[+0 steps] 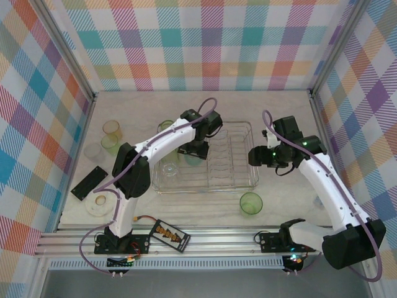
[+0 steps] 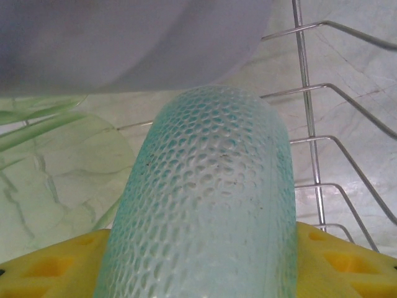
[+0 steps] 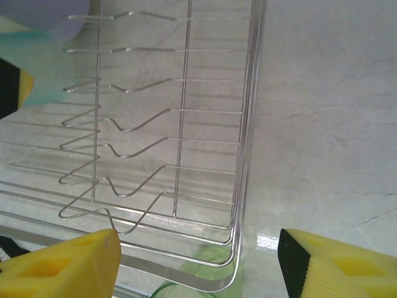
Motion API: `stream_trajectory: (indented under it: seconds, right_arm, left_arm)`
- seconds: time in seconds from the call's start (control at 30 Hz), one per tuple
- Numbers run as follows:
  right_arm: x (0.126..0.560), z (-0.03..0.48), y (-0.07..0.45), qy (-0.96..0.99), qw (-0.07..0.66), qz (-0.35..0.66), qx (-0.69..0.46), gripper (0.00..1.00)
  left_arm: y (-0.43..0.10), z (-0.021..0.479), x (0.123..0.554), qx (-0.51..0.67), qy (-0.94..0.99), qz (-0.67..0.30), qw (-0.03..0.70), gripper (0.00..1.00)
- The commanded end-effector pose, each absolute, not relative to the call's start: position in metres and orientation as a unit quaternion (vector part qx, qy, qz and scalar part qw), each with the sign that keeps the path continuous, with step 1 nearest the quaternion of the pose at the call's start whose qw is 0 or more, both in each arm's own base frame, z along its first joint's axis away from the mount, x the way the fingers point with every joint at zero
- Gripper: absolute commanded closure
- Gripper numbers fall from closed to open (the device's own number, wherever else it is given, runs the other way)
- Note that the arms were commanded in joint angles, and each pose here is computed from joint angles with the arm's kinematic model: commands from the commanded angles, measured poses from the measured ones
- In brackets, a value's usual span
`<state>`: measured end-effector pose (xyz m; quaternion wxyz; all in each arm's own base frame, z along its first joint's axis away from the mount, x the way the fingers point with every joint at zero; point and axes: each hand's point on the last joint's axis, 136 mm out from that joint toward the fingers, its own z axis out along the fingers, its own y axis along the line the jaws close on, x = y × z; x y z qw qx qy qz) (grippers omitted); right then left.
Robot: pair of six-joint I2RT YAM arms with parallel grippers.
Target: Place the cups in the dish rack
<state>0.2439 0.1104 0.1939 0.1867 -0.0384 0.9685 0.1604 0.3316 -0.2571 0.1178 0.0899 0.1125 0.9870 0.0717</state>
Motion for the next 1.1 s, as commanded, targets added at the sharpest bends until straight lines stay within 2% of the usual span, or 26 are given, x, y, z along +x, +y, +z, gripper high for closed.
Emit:
stream_trajectory:
  seconds: [0.0, 0.23, 0.3, 0.37, 0.5, 0.53, 0.73, 0.8, 0.87, 0.93, 1.07]
  right_arm:
    - [0.232, 0.189, 0.118, 0.968, 0.158, 0.189, -0.047, 0.32]
    - [0.216, 0.180, 0.120, 0.971, 0.125, 0.201, -0.034, 0.32]
    - [0.210, 0.176, 0.119, 0.973, 0.110, 0.202, -0.020, 0.31]
    - [0.204, 0.173, 0.120, 0.973, 0.100, 0.207, -0.009, 0.31]
    - [0.195, 0.173, 0.123, 0.970, 0.093, 0.225, 0.010, 0.31]
    - [0.193, 0.173, 0.122, 0.970, 0.090, 0.225, 0.016, 0.31]
    - [0.176, 0.174, 0.136, 0.965, 0.073, 0.252, 0.017, 0.32]
    - [0.168, 0.170, 0.139, 0.968, 0.063, 0.241, 0.011, 0.32]
    - [0.161, 0.165, 0.137, 0.974, 0.054, 0.218, 0.011, 0.32]
    - [0.156, 0.163, 0.132, 0.979, 0.052, 0.194, 0.018, 0.33]
    - [0.144, 0.156, 0.107, 0.990, 0.043, 0.120, 0.055, 0.35]
  left_arm:
    - [-0.256, 0.116, 0.340, 0.129, 0.984, 0.082, 0.090, 1.00]
    - [-0.251, 0.114, 0.349, 0.128, 0.982, 0.096, 0.100, 1.00]
    - [-0.248, 0.113, 0.351, 0.125, 0.982, 0.099, 0.100, 0.95]
    - [-0.246, 0.111, 0.354, 0.122, 0.982, 0.101, 0.098, 0.87]
    - [-0.246, 0.110, 0.358, 0.120, 0.983, 0.097, 0.102, 0.53]
    - [-0.247, 0.111, 0.359, 0.121, 0.983, 0.096, 0.104, 0.47]
    - [-0.256, 0.117, 0.358, 0.133, 0.983, 0.071, 0.104, 0.28]
    - [-0.258, 0.121, 0.358, 0.134, 0.983, 0.064, 0.111, 0.12]
    - [-0.258, 0.127, 0.358, 0.134, 0.982, 0.056, 0.121, 0.03]
    - [-0.259, 0.135, 0.358, 0.136, 0.981, 0.047, 0.133, 0.00]
    - [-0.259, 0.150, 0.355, 0.141, 0.978, 0.033, 0.148, 0.00]
